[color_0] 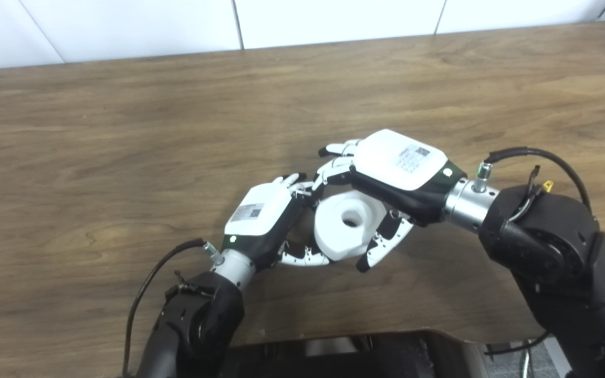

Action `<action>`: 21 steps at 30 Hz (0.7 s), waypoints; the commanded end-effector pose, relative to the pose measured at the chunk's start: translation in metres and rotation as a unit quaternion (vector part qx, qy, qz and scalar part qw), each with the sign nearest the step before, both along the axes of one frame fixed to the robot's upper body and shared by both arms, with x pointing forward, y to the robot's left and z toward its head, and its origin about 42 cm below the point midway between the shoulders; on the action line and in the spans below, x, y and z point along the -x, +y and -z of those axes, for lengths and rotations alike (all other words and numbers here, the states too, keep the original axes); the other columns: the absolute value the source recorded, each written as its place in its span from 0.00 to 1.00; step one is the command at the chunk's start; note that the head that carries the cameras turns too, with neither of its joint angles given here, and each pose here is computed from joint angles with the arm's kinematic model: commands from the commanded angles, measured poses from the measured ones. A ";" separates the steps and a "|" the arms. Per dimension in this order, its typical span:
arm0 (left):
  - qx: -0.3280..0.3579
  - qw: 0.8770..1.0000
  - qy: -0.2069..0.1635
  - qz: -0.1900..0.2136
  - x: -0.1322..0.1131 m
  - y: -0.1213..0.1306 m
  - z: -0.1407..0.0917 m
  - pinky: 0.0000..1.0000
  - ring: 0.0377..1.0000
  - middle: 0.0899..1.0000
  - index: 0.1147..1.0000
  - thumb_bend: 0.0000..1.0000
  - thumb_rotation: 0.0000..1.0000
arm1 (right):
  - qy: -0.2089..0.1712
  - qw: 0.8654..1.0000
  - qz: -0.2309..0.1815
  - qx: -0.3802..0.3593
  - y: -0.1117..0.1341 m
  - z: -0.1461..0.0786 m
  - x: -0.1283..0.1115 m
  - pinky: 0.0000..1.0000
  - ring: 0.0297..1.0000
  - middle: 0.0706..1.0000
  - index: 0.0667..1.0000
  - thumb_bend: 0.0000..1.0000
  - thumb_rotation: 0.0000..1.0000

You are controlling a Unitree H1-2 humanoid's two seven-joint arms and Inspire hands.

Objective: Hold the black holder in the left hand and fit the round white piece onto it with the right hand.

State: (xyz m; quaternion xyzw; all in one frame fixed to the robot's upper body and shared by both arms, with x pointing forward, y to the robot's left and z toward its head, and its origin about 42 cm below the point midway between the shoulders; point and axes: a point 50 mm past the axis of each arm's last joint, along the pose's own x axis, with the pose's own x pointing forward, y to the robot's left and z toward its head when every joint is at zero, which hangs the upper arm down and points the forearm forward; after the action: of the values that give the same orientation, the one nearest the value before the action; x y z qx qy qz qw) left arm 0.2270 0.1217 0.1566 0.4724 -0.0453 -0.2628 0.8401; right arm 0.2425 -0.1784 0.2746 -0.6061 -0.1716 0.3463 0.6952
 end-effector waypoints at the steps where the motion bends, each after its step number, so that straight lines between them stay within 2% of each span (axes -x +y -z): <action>1: -0.003 0.999 0.032 0.008 0.004 -0.002 0.009 0.94 0.96 0.85 0.43 0.51 0.06 | -0.030 1.000 0.001 -0.008 0.001 -0.013 -0.001 0.90 0.92 0.80 0.76 1.00 0.33; 9: -0.006 0.999 0.034 0.010 0.001 -0.001 0.012 0.94 0.96 0.85 0.43 0.51 0.06 | -0.025 0.999 0.018 -0.009 0.000 -0.004 -0.006 0.90 0.92 0.80 0.85 1.00 0.33; 16: -0.010 0.999 0.038 0.011 0.000 -0.001 0.012 0.94 0.96 0.86 0.43 0.51 0.06 | -0.026 0.999 0.024 -0.001 -0.001 -0.004 -0.010 0.90 0.94 0.81 0.88 1.00 0.34; 21: -0.006 0.999 0.038 0.009 0.000 -0.001 0.012 0.93 0.96 0.85 0.43 0.51 0.05 | -0.032 0.999 0.028 0.004 -0.002 -0.014 -0.009 0.93 0.96 0.89 0.91 1.00 0.39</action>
State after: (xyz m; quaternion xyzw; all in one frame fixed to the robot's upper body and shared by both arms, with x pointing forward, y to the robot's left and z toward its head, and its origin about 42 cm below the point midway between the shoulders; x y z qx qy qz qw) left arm 0.2292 0.1217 0.1567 0.4742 -0.0471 -0.2641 0.8385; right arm 0.2502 -0.1798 0.2701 -0.6163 -0.1476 0.3321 0.6986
